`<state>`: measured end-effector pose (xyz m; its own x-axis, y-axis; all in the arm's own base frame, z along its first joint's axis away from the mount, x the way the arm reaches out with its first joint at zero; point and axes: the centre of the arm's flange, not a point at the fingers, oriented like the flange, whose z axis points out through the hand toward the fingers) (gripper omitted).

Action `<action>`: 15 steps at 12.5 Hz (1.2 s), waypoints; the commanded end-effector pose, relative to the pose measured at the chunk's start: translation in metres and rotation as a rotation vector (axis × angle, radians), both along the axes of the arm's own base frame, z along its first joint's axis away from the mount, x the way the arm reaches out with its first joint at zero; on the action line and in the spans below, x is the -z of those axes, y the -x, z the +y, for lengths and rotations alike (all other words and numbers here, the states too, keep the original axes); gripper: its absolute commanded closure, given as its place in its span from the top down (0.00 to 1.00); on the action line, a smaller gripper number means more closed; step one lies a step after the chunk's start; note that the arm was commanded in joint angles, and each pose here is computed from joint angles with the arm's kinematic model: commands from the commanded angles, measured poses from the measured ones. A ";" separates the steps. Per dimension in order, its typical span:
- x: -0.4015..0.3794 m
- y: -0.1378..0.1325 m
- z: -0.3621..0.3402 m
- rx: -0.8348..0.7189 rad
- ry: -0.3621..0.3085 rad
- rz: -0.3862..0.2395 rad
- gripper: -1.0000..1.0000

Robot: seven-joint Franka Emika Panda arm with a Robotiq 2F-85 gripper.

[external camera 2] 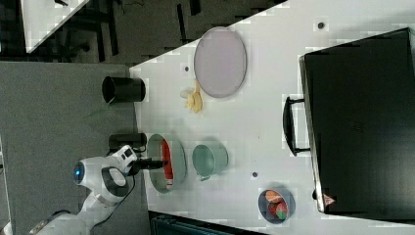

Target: Pick Ketchup from the table and place it in strainer.

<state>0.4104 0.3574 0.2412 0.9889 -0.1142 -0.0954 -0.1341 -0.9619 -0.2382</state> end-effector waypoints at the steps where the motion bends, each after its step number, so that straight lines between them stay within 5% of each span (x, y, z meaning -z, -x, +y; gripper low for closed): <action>1: -0.090 -0.032 -0.010 0.118 0.062 -0.097 1.00; 4: -0.154 -0.054 -0.055 0.187 0.211 -0.081 1.00; 6: -0.196 -0.070 -0.095 0.276 0.253 -0.045 1.00; 9: -0.253 -0.095 -0.168 0.435 0.227 0.001 1.00; 15: -0.314 -0.110 -0.339 0.608 0.213 -0.001 1.00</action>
